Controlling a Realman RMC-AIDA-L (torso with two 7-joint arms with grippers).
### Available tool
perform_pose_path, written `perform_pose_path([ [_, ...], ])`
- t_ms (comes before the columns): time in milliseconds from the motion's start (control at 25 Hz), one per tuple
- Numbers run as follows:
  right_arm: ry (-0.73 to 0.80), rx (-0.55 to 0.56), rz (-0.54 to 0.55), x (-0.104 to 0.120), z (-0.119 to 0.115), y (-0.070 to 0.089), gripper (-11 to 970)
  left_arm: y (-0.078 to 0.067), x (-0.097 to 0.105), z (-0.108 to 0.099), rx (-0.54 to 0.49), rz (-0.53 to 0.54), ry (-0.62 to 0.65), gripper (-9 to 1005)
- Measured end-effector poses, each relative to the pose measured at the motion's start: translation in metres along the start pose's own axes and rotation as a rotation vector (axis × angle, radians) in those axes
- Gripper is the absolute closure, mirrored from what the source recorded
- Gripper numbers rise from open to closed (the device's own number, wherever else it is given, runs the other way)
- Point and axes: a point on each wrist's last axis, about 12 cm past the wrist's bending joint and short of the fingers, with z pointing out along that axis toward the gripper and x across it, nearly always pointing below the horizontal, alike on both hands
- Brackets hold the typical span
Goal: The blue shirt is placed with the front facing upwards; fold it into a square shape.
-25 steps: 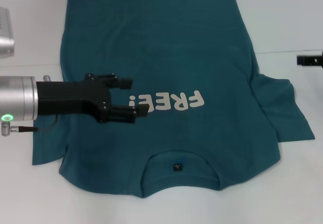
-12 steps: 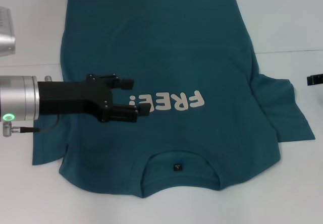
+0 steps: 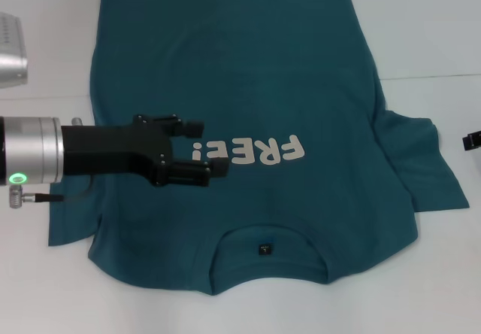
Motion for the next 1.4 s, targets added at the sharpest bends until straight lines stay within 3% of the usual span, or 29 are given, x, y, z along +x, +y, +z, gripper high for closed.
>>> perform_pose_path([
  [760, -0.108, 0.06, -0.047, 0.001, 0.054, 0.017, 103, -0.004, 0.008, 0.003, 0.004, -0.019, 0.005, 88],
  [920, -0.092, 0.038, -0.037, -0.001, 0.053, 0.02, 103, -0.004, 0.008, 0.003, 0.004, -0.02, 0.007, 88],
  [1200, 0.014, 0.0, 0.011, -0.013, 0.024, 0.007, 103, -0.004, 0.007, 0.003, 0.01, -0.027, 0.009, 88],
  [1400, 0.109, 0.019, -0.011, -0.003, 0.024, 0.01, 104, -0.005, 0.007, 0.005, 0.012, -0.029, 0.006, 88],
])
